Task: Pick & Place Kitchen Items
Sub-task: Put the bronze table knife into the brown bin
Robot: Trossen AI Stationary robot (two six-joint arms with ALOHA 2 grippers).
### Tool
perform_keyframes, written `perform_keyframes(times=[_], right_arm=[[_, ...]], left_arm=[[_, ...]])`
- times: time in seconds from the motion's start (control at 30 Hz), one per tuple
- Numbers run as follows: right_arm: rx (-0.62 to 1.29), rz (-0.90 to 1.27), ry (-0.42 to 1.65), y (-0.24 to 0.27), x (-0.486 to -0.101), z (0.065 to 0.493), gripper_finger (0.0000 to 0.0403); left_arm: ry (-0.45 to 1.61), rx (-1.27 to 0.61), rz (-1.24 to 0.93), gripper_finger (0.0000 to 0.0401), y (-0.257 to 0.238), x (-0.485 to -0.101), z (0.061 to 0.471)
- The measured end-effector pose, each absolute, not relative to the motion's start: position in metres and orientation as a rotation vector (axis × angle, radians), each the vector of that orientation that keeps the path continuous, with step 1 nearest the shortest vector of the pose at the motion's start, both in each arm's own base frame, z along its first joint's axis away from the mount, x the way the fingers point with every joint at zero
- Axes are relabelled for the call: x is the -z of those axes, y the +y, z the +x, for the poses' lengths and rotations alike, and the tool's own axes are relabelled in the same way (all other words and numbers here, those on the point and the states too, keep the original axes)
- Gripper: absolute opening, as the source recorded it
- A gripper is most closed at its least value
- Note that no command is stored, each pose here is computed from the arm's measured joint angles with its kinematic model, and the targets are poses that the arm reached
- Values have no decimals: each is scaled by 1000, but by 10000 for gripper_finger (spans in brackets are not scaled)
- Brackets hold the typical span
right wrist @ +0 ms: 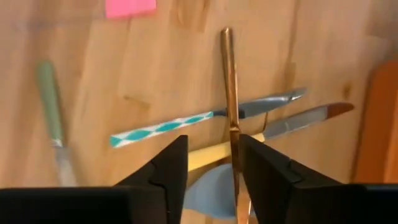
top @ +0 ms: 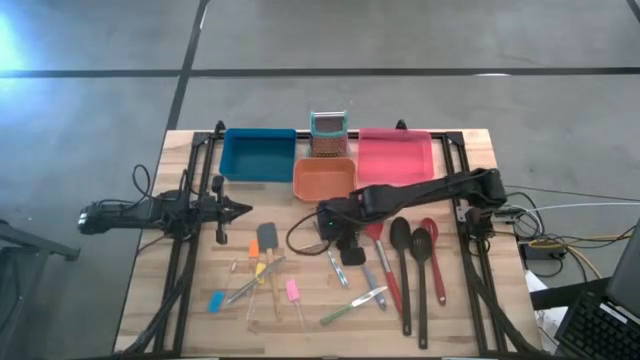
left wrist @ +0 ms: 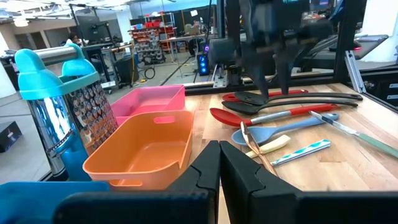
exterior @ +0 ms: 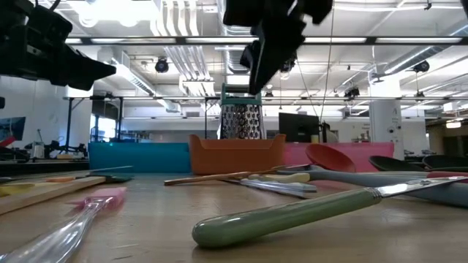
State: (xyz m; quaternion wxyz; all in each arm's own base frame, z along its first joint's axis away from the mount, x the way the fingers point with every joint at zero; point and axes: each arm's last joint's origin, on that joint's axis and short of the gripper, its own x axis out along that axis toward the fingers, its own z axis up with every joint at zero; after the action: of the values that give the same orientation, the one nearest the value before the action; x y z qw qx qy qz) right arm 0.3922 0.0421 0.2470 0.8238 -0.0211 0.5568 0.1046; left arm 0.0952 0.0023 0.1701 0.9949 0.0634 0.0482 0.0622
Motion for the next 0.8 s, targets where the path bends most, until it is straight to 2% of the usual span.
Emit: perform_keyframes(times=[0.3,0.8], right_arm=[[-253,-105,1302,43,-195,411,164],[-245,-160,1321,37,-168,433,130]], left_arm=[[96,-125,127,14,2,-170,95],[98,-125,127,14,2,-170,95]])
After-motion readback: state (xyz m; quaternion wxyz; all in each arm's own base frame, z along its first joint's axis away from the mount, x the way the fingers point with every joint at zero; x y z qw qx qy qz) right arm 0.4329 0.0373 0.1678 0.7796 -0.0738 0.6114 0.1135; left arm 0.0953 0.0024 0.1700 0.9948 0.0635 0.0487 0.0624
